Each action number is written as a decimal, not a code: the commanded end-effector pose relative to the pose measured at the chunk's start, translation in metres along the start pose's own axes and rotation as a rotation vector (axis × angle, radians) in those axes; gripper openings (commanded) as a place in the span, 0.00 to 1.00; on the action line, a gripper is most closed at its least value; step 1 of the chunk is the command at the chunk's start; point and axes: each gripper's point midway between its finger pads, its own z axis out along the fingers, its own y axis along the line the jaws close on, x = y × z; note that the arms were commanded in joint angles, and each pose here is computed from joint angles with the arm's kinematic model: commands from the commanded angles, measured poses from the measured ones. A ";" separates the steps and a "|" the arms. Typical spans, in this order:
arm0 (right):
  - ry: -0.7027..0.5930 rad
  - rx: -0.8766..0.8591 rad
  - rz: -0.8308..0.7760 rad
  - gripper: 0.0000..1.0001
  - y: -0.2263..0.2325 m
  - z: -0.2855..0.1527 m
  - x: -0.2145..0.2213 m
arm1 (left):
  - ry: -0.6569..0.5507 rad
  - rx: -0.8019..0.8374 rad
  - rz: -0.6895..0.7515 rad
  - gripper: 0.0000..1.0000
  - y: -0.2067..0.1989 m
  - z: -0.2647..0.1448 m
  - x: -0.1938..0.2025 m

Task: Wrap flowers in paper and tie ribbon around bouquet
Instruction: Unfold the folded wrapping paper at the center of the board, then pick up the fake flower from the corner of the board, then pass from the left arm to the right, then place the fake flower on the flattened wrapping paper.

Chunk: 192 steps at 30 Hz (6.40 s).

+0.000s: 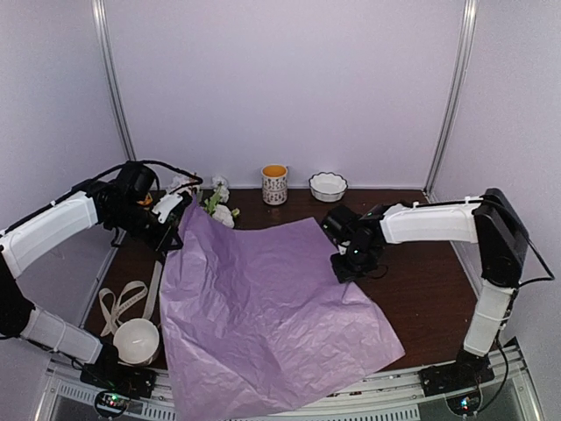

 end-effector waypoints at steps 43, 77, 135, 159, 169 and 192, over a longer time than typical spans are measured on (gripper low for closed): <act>0.026 0.112 0.168 0.61 -0.145 0.008 0.014 | -0.058 0.077 -0.074 0.58 -0.050 0.082 -0.064; -0.052 0.063 0.107 0.55 -0.117 -0.028 -0.005 | 0.260 -0.195 -0.265 0.20 0.083 0.126 0.021; -1.114 -1.141 -0.264 0.22 0.158 -0.409 -0.110 | -1.049 0.671 0.400 0.00 -0.230 -0.150 -0.148; -0.233 -0.526 0.290 0.00 0.000 -0.089 -0.060 | -0.394 -0.079 -0.368 0.68 0.013 0.005 -0.086; -0.073 -0.314 0.357 0.44 -0.035 -0.004 -0.047 | -0.237 -0.236 -0.627 0.67 0.109 0.049 -0.026; -0.220 -0.291 0.341 0.44 -0.048 -0.050 -0.050 | -0.210 -0.241 -0.651 0.00 0.133 0.080 -0.017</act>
